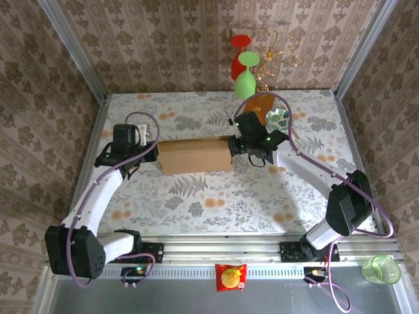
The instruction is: Fold the paper box
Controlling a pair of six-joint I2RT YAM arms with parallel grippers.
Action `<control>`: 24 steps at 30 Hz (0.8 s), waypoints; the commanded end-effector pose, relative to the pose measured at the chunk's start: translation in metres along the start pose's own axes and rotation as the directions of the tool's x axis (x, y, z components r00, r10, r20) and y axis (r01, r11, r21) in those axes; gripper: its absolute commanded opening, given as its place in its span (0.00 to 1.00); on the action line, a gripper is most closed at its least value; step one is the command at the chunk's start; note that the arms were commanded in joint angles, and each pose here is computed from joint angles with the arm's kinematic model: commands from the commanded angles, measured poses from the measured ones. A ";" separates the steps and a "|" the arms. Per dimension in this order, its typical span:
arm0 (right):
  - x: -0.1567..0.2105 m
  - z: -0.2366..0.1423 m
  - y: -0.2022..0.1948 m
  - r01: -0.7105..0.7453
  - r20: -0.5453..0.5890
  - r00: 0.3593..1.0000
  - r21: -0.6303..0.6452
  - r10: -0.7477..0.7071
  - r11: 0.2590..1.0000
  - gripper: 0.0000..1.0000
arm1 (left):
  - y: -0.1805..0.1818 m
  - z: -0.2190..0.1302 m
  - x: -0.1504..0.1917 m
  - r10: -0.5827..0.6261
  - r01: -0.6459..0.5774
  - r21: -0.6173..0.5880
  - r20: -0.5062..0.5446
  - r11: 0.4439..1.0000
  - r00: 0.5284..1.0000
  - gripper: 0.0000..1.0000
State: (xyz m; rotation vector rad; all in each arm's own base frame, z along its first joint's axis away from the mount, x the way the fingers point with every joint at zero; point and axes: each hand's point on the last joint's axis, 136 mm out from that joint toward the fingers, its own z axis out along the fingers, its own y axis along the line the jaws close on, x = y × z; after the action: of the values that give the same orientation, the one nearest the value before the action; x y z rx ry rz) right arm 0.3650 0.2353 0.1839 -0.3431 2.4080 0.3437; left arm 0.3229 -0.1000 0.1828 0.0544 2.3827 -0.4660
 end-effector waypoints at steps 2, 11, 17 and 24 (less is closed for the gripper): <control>0.009 -0.022 0.006 -0.100 -0.088 0.991 -0.007 0.099 0.995 0.32 | 0.012 0.008 0.030 -0.007 0.001 -0.060 -0.092 0.998 0.996 0.00; -0.013 -0.050 0.014 -0.618 -0.125 0.784 -0.073 0.608 0.783 0.55 | 0.008 0.009 0.030 0.020 -0.027 -0.070 -0.096 0.997 0.995 0.00; -0.024 -0.040 0.003 -0.965 -0.200 0.237 -0.163 0.951 0.206 0.63 | 0.008 0.009 0.030 0.025 -0.032 -0.071 -0.099 0.997 0.995 0.00; -0.028 -0.027 0.011 -0.994 -0.310 0.023 -0.112 0.950 -0.012 0.70 | 0.007 0.009 0.030 0.026 -0.033 -0.071 -0.100 0.997 0.995 0.00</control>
State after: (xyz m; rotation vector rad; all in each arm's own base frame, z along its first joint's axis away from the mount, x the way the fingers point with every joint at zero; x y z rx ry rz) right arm 0.3642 0.2269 0.2126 1.2983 2.3014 1.2258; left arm 0.3249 -0.1022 0.1814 0.0686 2.3704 -0.4014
